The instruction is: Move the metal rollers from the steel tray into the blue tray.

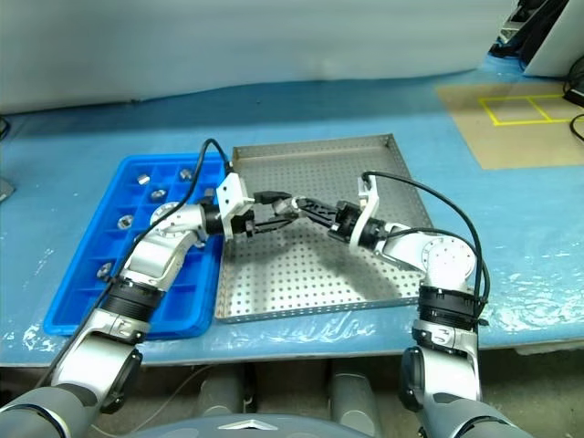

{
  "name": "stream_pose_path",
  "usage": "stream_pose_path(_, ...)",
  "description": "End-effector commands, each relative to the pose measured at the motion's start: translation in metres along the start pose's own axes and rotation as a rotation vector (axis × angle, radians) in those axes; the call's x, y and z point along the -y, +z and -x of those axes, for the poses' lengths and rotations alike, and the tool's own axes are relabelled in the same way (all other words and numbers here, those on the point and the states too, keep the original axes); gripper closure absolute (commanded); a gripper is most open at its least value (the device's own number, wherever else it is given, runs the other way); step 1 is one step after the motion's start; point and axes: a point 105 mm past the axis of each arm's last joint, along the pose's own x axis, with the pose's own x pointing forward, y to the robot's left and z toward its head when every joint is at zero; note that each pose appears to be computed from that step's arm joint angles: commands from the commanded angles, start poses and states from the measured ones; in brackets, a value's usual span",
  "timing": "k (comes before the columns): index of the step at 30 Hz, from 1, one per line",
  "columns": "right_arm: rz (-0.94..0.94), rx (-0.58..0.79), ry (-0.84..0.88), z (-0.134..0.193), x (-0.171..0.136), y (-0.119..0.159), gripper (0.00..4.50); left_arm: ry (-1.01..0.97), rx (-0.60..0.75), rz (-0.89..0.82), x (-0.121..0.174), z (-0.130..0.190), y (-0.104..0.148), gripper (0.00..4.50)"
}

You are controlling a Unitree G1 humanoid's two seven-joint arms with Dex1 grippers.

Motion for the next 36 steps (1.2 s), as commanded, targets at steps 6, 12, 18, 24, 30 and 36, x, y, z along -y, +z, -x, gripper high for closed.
stream_pose_path(6, 0.16, 0.043, 0.023, 0.024, -0.019, 0.019, 3.33, -0.005, 0.037, -0.055, -0.001, -0.001, 0.014, 2.62)
stream_pose_path(12, 0.502, -0.015, -0.038, 0.035, -0.028, 0.026, 3.33, 0.001, 0.04, -0.058, -0.002, -0.001, 0.014, 2.62)
stream_pose_path(18, 0.74, -0.053, -0.107, 0.046, -0.023, 0.036, 3.33, 0.005, 0.043, -0.061, -0.004, -0.001, 0.017, 2.62)
stream_pose_path(24, 0.927, -0.131, -0.201, 0.053, -0.008, 0.035, 3.33, 0.002, 0.046, -0.054, -0.002, -0.004, 0.016, 2.62)
stream_pose_path(30, 0.965, -0.181, -0.34, 0.071, 0.033, 0.03, 3.33, -0.001, 0.042, -0.051, -0.001, -0.005, 0.015, 2.62)
stream_pose_path(36, 0.937, -0.169, -0.472, 0.088, 0.068, 0.031, 3.33, -0.005, 0.039, -0.048, 0.002, -0.003, 0.014, 2.62)
